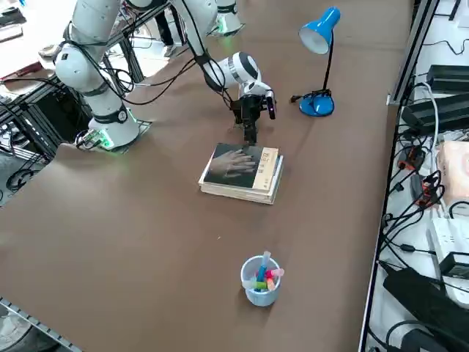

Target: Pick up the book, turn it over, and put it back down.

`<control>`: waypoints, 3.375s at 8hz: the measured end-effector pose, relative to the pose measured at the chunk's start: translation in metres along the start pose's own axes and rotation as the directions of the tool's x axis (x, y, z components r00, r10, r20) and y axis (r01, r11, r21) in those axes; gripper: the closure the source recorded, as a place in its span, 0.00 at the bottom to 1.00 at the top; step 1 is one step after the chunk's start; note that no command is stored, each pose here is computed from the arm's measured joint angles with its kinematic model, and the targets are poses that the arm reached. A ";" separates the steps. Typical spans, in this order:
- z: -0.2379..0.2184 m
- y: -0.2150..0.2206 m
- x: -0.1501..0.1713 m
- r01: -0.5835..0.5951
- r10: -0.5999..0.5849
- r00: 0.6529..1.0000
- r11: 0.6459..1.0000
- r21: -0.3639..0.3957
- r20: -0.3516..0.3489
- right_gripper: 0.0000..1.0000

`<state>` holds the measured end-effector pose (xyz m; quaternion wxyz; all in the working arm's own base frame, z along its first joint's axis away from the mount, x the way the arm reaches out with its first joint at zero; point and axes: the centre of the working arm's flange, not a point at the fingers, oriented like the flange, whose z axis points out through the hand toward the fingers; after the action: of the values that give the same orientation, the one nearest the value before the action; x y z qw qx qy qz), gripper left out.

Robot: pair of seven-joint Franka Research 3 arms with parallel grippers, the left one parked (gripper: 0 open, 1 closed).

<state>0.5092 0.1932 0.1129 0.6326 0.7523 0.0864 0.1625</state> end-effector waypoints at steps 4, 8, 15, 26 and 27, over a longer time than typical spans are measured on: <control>0.001 0.025 0.014 -0.046 0.046 0.999 0.999 0.024 0.000 0.00; -0.005 0.053 0.025 -0.096 0.086 0.993 0.988 0.123 0.083 0.00; -0.007 0.294 0.116 -0.213 -0.069 0.932 0.687 0.694 0.355 0.00; 0.099 0.517 0.072 -0.379 -0.121 0.906 0.198 0.904 0.406 0.00; 0.093 0.519 0.055 -0.378 -0.119 0.906 0.197 0.904 0.405 0.00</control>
<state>0.5542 0.0299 0.6154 0.0042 0.9993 -0.0238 -0.0271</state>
